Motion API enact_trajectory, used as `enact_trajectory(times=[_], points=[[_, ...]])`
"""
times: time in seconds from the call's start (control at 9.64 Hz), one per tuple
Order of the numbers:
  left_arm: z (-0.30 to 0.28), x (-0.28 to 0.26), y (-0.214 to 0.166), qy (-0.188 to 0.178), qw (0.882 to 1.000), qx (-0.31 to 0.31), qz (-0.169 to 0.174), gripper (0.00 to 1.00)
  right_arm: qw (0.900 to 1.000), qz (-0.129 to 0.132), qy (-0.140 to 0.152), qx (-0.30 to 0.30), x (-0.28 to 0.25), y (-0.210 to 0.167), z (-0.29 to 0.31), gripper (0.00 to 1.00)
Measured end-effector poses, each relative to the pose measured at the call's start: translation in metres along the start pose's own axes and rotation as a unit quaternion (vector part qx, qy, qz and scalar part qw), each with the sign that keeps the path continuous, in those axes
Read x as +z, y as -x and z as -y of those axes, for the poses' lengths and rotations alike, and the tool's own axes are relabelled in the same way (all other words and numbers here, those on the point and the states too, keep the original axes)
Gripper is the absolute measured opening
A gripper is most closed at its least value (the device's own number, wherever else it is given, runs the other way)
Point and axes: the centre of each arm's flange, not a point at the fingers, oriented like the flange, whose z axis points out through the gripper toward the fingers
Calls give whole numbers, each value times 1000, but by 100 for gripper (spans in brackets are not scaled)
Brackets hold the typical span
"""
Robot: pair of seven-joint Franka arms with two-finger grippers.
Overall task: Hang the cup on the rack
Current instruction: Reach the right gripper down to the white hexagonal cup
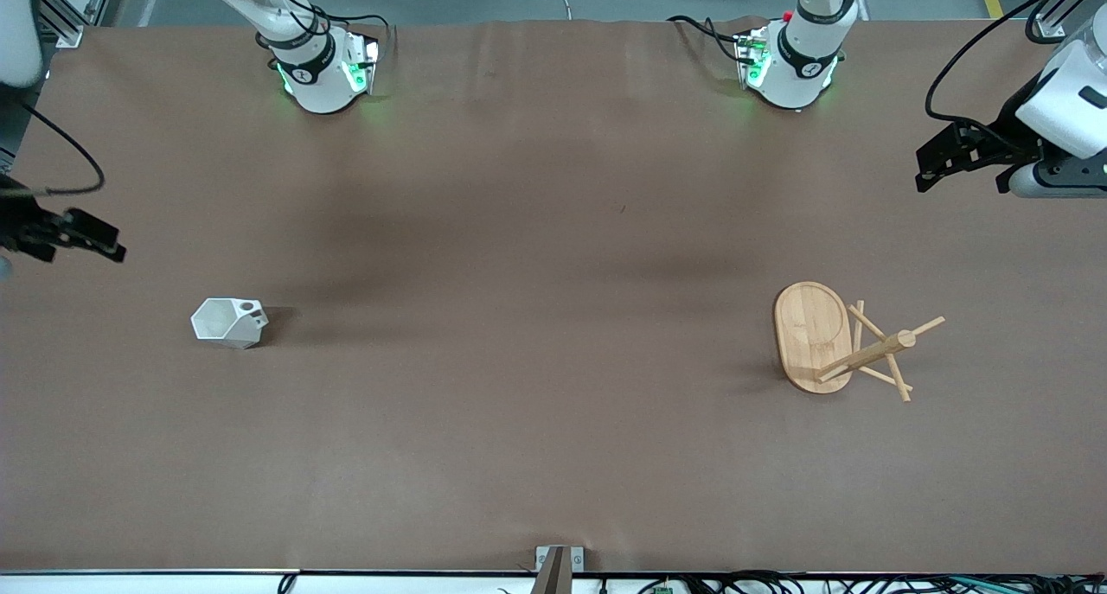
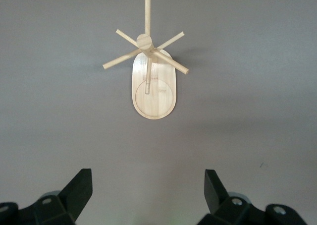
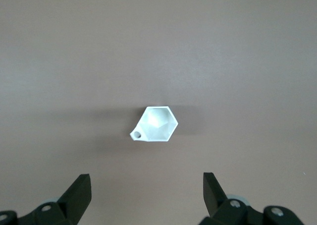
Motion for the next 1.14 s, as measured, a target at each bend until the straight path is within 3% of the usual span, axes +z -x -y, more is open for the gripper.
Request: enact_trajectory(times=[0.21, 0.41, 0.62, 1.14], points=[[-1, 4, -2, 0, 1000, 1, 4, 100, 1000, 18, -2, -8, 58, 3, -18, 98], [-4, 5, -2, 0, 1000, 5, 4, 100, 998, 42, -34, -10, 104, 2, -35, 97], [-4, 4, -2, 0, 1000, 5, 4, 100, 997, 45, -66, -21, 145, -1, -56, 97], [-5, 4, -2, 0, 1000, 6, 4, 100, 987, 46, -80, -131, 225, -11, -59, 95]])
